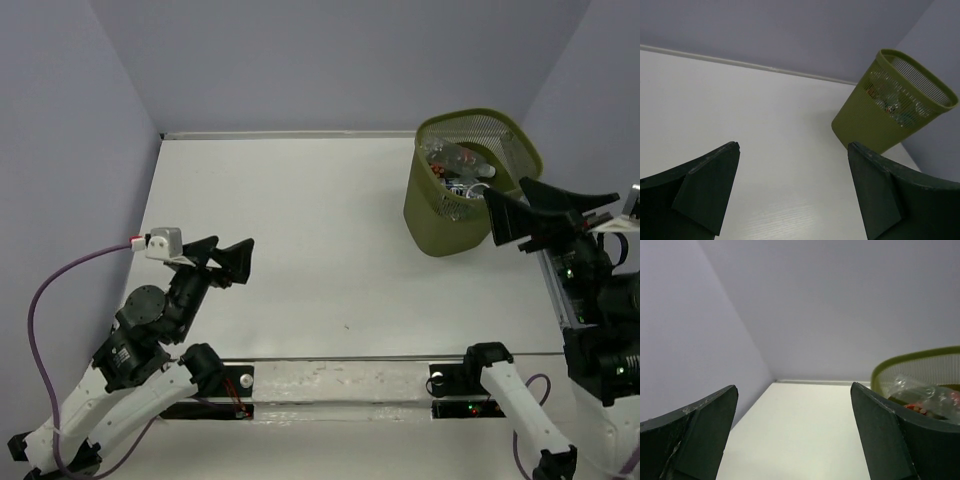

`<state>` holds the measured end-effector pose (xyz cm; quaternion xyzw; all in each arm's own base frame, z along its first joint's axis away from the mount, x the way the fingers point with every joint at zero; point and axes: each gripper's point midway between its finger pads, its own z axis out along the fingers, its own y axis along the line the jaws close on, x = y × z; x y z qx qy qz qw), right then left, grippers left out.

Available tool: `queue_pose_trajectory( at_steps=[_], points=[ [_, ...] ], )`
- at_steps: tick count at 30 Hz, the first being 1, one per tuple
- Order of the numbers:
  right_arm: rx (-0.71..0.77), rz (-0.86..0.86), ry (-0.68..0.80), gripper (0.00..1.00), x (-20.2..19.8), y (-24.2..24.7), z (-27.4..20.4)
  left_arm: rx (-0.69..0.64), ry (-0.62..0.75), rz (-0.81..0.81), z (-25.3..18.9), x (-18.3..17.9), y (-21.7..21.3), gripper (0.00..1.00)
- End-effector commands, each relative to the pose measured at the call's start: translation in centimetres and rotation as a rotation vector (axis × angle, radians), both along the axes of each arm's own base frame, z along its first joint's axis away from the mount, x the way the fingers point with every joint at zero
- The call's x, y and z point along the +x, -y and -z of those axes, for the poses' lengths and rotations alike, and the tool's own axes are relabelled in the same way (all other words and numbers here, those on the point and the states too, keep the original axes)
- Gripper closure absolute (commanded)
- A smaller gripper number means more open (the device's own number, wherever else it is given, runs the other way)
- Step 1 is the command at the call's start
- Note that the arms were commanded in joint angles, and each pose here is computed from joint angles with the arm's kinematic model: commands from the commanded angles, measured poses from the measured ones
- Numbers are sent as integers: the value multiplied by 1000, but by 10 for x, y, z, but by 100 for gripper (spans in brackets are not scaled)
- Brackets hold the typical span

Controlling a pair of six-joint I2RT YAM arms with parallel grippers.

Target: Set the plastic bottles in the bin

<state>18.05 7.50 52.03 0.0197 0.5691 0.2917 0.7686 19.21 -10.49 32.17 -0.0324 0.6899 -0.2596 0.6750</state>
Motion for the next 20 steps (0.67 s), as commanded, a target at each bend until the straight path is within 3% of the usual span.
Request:
queue_pose_trajectory(
  at_steps=[1, 6, 12, 20],
  points=[
    [-5, -205, 51, 0, -55, -27, 19, -124, 134, 34, -38, -16, -10, 1],
    [-18, -139, 79, 0, -100, -10, 55, -236, 180, 48, -61, -34, -26, 1],
    [31, -24, 3, 0, -95, 10, 103, -252, 158, 43, -66, -41, -35, 1],
    [37, -31, -46, 0, -77, 6, 108, -246, 117, 42, -51, -32, -24, 1]
  ],
)
